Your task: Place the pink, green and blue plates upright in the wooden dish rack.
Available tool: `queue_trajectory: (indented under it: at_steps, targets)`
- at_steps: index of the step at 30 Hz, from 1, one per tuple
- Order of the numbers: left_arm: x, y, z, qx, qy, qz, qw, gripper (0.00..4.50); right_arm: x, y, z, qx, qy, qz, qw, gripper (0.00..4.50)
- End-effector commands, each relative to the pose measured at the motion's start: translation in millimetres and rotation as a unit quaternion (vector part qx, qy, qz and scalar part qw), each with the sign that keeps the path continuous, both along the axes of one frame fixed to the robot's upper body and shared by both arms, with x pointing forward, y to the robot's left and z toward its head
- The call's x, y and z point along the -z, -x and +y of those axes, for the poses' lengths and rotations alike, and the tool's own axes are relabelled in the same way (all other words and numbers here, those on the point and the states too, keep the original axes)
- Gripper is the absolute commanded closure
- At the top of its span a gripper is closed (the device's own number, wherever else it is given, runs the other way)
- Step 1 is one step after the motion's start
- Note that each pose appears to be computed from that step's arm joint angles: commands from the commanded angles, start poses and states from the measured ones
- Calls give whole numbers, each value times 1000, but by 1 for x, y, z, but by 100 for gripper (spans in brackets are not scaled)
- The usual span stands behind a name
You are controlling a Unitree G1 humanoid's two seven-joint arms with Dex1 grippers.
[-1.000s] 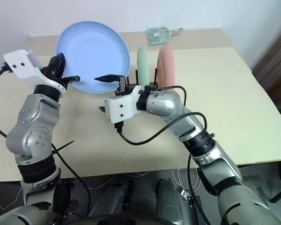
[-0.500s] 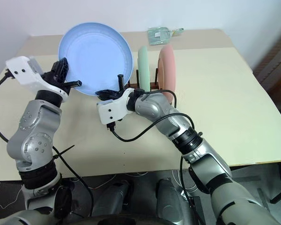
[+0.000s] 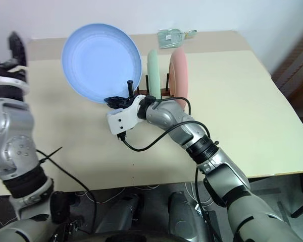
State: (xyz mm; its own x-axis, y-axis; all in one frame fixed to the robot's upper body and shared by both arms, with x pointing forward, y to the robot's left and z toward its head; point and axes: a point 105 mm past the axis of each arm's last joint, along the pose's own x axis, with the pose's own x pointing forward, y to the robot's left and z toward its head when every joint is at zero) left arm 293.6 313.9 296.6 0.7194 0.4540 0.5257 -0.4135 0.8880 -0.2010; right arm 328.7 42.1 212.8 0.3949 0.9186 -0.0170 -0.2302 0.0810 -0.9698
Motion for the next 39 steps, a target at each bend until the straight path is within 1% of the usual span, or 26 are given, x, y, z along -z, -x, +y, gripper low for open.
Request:
queue_trajectory:
  at_steps: [1, 2, 3, 5, 7, 9, 12, 13, 14, 16, 18, 20, 25, 29, 34, 39]
  targets:
    - [13, 13, 22, -78, -96, 47, 991, 50, -59, 22, -7, -69, -151, 23, 986, 450]
    - [28, 9, 17, -67, -123, 78, 987, 50, -67, 29, -10, -91, -186, 52, 977, 450]
    - [44, 6, 13, -52, -133, 108, 984, 50, -74, 35, -14, -110, -218, 80, 967, 450]
    - [78, 0, -1, -10, -133, 154, 979, 50, -86, 41, -21, -144, -290, 171, 931, 450]
    - [111, -4, -26, 45, -151, 197, 968, 50, -91, 48, -28, -184, -352, 285, 872, 450]
    - [136, -6, -57, 108, -177, 221, 953, 50, -93, 52, -34, -216, -401, 392, 799, 450]
    - [158, -4, -79, 155, -171, 232, 945, 50, -93, 57, -38, -234, -428, 478, 731, 450]
    - [163, -4, -85, 165, -166, 234, 944, 50, -92, 56, -39, -232, -436, 495, 715, 450]
    - [170, -3, -93, 180, -171, 240, 938, 50, -91, 55, -39, -231, -448, 514, 694, 450]
    - [177, -2, -105, 202, -176, 244, 932, 50, -89, 50, -40, -217, -472, 540, 662, 450]
    - [176, 0, -115, 222, -175, 236, 930, 50, -86, 45, -42, -207, -491, 561, 633, 450]
    - [175, 1, -123, 239, -189, 230, 924, 50, -85, 43, -42, -202, -497, 572, 620, 450]
    - [177, 2, -126, 247, -203, 232, 919, 50, -80, 39, -40, -188, -499, 589, 607, 450]
    - [175, 1, -127, 250, -205, 229, 918, 50, -75, 28, -41, -163, -513, 597, 595, 450]
    - [175, 1, -129, 255, -205, 227, 917, 50, -73, 21, -40, -146, -522, 601, 588, 450]
    - [176, 1, -134, 262, -205, 225, 916, 50, -69, 7, -40, -109, -538, 605, 577, 450]
